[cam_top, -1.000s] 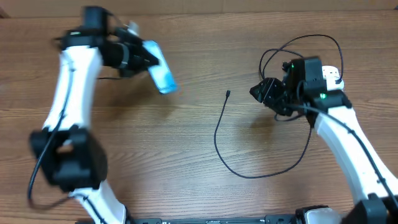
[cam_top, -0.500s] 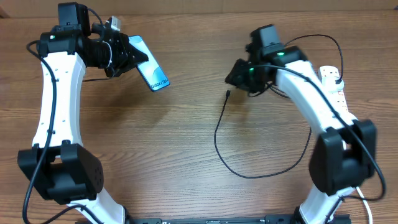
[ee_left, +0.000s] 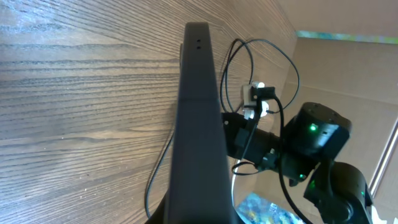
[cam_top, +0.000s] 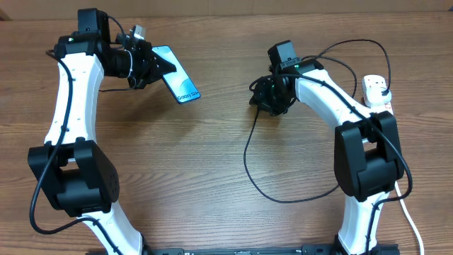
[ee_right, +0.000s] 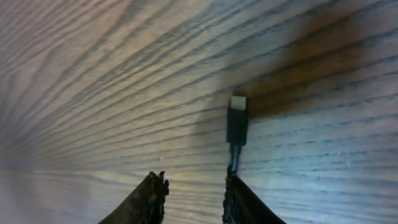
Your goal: Plug charger to phone and switch on socket
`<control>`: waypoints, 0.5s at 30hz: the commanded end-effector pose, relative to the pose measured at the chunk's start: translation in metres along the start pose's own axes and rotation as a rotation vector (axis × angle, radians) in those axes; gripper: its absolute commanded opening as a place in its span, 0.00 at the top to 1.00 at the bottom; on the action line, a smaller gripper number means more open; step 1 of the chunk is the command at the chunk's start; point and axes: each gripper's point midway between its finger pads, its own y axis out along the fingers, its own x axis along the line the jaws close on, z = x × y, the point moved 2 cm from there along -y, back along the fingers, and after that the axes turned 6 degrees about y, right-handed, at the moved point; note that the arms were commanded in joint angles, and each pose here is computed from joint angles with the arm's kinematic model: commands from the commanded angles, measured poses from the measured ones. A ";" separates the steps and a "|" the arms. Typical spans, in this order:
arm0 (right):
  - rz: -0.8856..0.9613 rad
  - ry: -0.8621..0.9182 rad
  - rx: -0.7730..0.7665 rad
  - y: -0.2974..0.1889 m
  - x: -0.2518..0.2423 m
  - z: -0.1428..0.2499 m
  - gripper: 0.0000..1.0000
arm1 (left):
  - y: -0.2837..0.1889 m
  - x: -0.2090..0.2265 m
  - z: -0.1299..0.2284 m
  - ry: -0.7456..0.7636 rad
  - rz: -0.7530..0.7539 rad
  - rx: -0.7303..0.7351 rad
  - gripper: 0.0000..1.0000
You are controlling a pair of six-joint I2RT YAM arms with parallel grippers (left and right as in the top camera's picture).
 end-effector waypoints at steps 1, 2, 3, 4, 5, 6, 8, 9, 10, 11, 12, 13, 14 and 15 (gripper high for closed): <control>0.026 0.019 -0.033 0.004 -0.002 -0.009 0.67 | -0.002 -0.009 0.003 -0.012 0.053 0.015 0.96; 0.034 0.025 -0.030 0.008 -0.005 -0.009 0.67 | -0.002 -0.008 0.003 -0.014 0.053 0.017 0.96; 0.037 0.027 -0.025 0.009 -0.006 -0.009 0.67 | -0.002 -0.008 0.003 -0.015 0.052 0.017 0.96; 0.045 0.038 -0.019 0.013 -0.009 -0.008 0.67 | -0.002 -0.008 0.004 -0.016 0.052 0.018 0.95; 0.050 0.044 -0.013 0.015 -0.011 -0.007 0.67 | -0.002 -0.008 0.004 -0.017 0.052 0.019 0.96; 0.056 0.050 -0.009 0.018 -0.013 -0.006 0.67 | -0.002 -0.008 0.004 -0.017 0.052 0.019 0.96; 0.065 0.053 -0.001 0.023 -0.016 -0.006 0.67 | -0.002 -0.008 0.004 -0.017 0.052 0.019 0.96; 0.067 0.054 0.002 0.024 -0.016 -0.005 0.67 | -0.002 -0.008 0.004 -0.017 0.052 0.019 0.96; 0.068 0.055 0.003 0.026 -0.017 -0.006 0.67 | -0.002 -0.008 0.004 -0.018 0.052 0.019 0.96; 0.069 0.055 0.004 0.027 -0.017 -0.006 0.67 | -0.002 -0.008 0.004 -0.020 0.051 0.021 0.96; 0.071 0.055 0.006 0.029 -0.018 -0.005 0.67 | -0.002 -0.008 0.004 -0.020 0.051 0.021 0.96; 0.073 0.060 0.007 0.031 -0.019 -0.006 0.67 | -0.002 -0.008 0.005 -0.022 0.050 0.023 0.96; 0.076 0.062 0.012 0.034 -0.020 -0.006 0.67 | -0.002 -0.008 0.005 -0.024 0.049 0.024 0.96; 0.079 0.073 0.013 0.036 -0.021 -0.006 0.67 | -0.002 -0.007 0.006 -0.026 0.049 0.025 0.96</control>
